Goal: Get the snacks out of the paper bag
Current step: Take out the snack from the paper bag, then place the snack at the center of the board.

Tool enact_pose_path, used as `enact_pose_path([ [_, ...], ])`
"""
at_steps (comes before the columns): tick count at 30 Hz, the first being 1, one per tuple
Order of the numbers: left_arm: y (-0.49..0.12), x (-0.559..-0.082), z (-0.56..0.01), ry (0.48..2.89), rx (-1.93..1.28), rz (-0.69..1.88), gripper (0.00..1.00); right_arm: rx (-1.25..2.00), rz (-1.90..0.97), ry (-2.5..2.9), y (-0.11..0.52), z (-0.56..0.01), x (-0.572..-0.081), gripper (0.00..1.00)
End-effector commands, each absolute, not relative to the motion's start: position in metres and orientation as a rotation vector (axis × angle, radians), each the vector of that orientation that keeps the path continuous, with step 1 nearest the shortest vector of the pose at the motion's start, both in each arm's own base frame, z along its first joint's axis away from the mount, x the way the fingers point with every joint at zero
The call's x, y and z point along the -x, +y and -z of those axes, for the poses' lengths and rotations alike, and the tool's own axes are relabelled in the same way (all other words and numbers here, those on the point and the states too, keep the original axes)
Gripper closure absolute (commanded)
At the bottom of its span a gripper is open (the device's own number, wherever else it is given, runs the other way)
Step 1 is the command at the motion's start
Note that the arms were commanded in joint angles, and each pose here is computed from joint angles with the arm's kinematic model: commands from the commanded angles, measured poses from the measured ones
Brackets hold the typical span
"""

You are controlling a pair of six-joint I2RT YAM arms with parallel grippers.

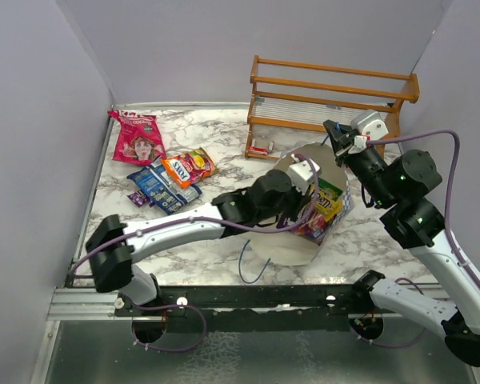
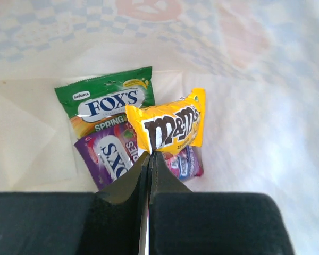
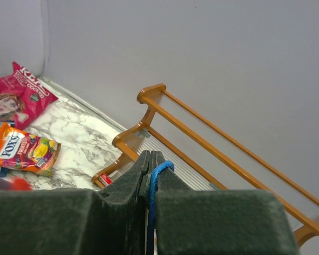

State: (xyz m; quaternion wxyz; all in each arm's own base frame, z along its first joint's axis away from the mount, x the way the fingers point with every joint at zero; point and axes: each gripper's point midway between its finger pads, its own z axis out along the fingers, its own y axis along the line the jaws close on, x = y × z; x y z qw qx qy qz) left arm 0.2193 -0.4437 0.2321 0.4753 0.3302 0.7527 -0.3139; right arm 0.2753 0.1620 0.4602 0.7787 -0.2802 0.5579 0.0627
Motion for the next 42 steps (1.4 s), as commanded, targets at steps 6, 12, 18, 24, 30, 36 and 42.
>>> enact_pose_path([
  [6,-0.378,-0.171,-0.301,1.633,-0.974,0.825,1.0,0.5,-0.086,1.173,0.142,-0.487,-0.275,0.98],
  [12,-0.339,-0.174,-0.329,1.606,-0.958,0.706,1.0,0.478,-0.077,1.172,0.137,-0.482,-0.272,0.98],
  [18,-0.3,-0.172,-0.39,1.496,-0.906,0.64,1.0,0.454,-0.086,1.206,0.134,-0.476,-0.273,0.98],
  [24,-0.245,-0.194,-0.453,1.421,-0.674,0.465,1.0,0.474,-0.083,1.188,0.132,-0.475,-0.266,0.98],
  [30,-0.188,-0.223,-0.478,1.435,-0.376,0.221,1.0,0.466,-0.073,1.179,0.126,-0.477,-0.261,0.98],
  [36,-0.169,-0.252,-0.47,1.433,-0.27,-0.035,1.0,0.483,-0.081,1.176,0.128,-0.473,-0.258,0.98],
  [42,-0.14,-0.305,-0.443,1.487,-0.143,-0.088,1.0,0.484,-0.109,1.162,0.13,-0.48,-0.255,0.98],
])
